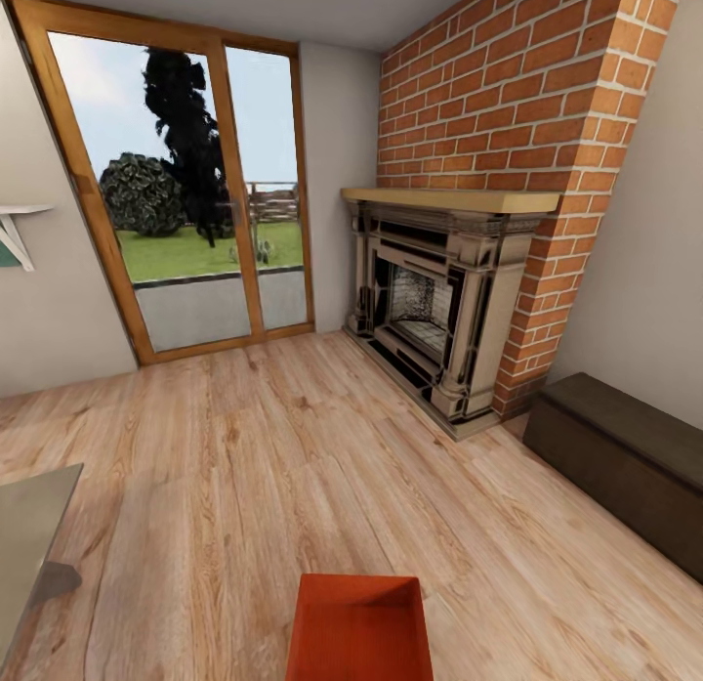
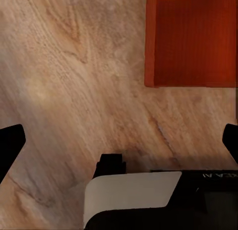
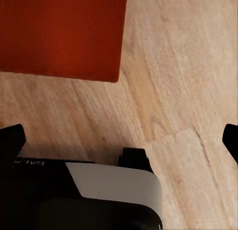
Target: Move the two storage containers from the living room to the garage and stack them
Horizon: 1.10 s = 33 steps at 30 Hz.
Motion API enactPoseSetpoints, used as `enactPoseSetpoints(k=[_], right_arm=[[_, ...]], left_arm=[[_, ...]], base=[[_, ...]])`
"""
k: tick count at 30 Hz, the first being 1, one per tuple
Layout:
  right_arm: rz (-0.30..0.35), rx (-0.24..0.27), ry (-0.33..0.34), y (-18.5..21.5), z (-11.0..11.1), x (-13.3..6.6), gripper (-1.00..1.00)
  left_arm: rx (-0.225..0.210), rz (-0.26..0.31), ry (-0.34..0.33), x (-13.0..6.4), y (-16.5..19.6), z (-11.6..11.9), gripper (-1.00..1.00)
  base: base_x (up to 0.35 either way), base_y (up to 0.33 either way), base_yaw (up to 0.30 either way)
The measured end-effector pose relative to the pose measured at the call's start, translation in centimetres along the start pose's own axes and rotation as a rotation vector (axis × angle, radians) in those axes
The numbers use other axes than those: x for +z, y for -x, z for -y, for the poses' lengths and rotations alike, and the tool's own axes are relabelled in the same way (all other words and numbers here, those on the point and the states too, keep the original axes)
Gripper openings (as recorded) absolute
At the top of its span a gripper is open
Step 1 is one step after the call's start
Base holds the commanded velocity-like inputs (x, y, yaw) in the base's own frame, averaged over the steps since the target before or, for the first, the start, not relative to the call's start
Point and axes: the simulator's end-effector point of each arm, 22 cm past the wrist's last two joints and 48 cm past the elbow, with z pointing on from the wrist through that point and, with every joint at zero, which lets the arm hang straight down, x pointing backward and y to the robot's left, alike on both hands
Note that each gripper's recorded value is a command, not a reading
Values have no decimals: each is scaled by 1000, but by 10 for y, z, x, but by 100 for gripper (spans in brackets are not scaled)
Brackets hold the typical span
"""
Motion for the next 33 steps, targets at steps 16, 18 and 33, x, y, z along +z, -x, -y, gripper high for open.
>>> enactPoseSetpoints(k=[16, 18, 33], right_arm=[[211, 13, 13, 168, -15, -16, 100], [218, 13, 17, 170, -18, -16, 100], [207, 33, -27, 155, -4, -12, 100]], left_arm=[[-44, 79, -29, -6, 127, 16, 100], [-44, 85, -34, -7, 130, 19, 100], [-47, 98, -45, -9, 135, 28, 100]], base=[[0, 0, 0], [0, 0, 0], [0, 0, 0]])
